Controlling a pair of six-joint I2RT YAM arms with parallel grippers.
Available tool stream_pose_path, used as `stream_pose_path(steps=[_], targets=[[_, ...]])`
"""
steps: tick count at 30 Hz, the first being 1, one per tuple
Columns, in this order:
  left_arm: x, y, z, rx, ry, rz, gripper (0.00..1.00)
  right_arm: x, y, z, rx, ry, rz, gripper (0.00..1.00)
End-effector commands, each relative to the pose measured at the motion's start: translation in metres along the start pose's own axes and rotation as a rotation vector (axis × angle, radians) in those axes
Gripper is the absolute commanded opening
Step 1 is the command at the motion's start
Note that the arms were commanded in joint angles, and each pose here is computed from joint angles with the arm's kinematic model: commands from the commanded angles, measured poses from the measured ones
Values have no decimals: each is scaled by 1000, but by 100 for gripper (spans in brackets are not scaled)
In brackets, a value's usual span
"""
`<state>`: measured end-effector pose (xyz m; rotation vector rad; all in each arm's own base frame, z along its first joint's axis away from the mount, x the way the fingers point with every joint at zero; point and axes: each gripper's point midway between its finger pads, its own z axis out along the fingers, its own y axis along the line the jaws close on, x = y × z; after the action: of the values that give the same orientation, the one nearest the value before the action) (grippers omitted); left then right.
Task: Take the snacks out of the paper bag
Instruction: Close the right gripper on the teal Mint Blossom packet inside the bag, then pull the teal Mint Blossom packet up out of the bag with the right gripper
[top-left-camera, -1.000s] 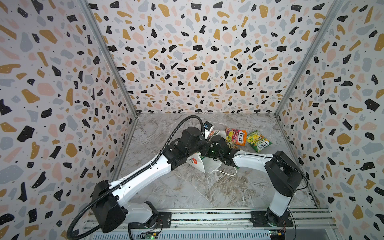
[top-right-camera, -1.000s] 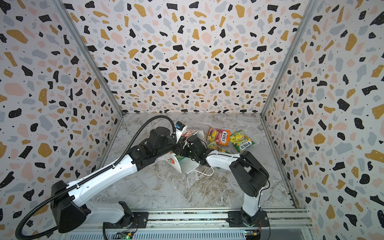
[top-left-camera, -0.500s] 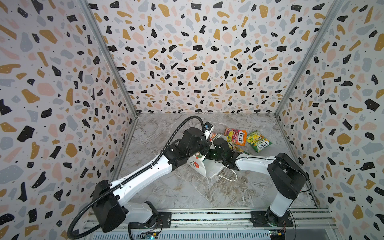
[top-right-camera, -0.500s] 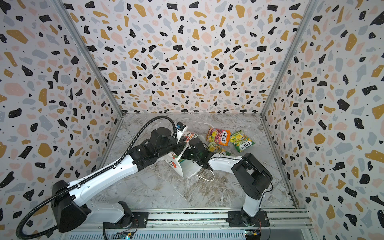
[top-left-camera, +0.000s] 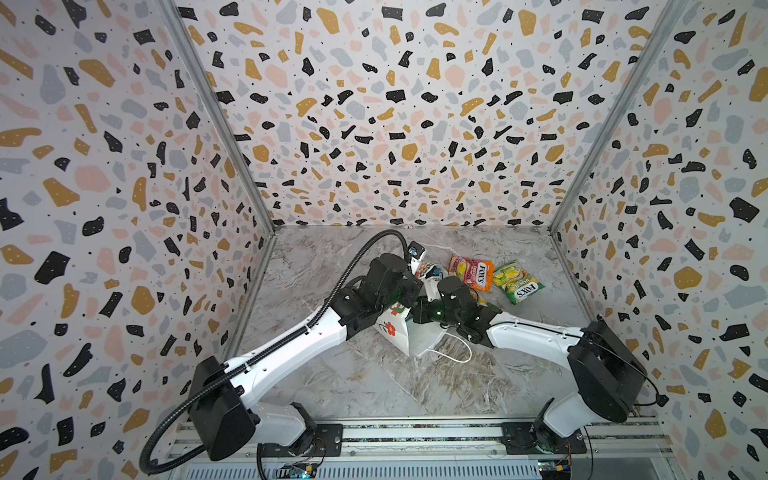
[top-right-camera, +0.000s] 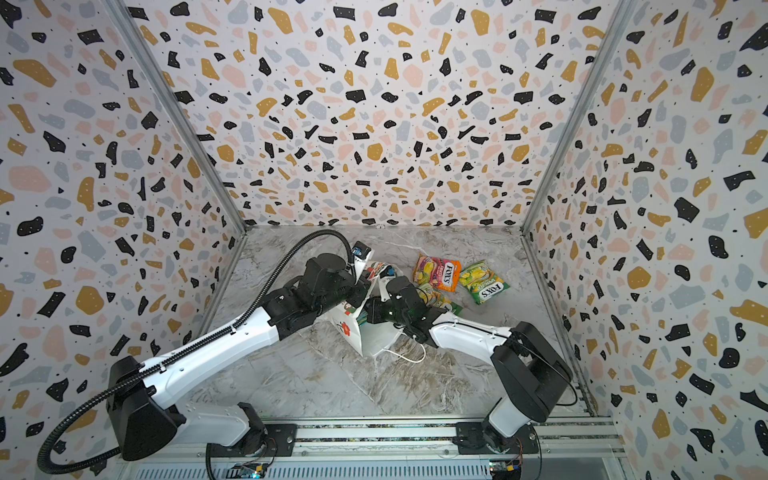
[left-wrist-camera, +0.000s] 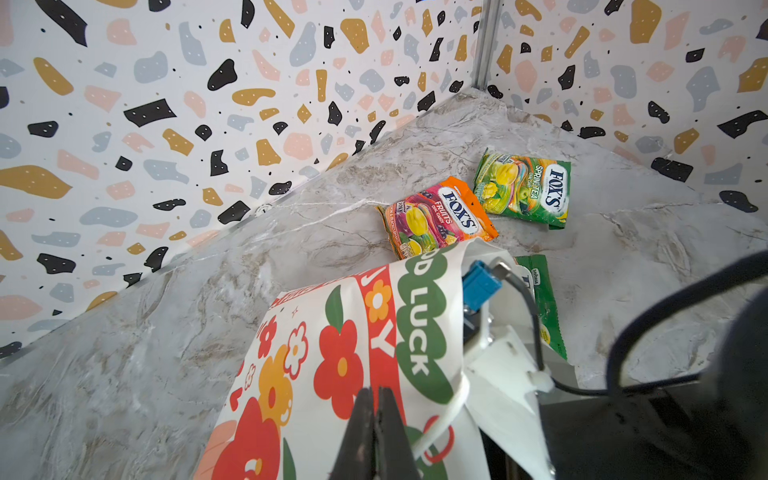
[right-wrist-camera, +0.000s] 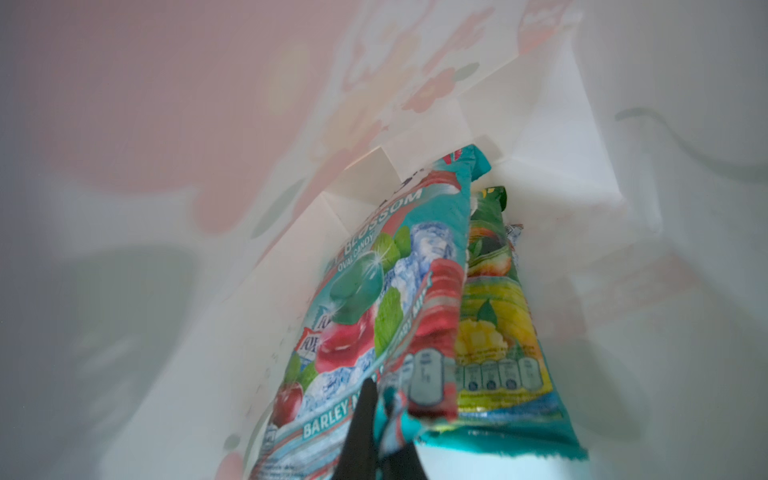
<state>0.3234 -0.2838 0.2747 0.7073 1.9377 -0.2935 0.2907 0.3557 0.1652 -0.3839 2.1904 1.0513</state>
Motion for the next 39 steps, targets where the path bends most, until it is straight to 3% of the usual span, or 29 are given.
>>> stream_pose_path(steps=[1,31,39], targets=[[-10,6,-2,-30,-10,-1,0,-10,21,-21,-41,-23,-103,0],[-7,8,-1,-49,2,7,0,-33,62,-124,-62,-91,-394,0],[-7,7,0,-47,4,9,0,-52,55,-167,54,-196,-466,0]])
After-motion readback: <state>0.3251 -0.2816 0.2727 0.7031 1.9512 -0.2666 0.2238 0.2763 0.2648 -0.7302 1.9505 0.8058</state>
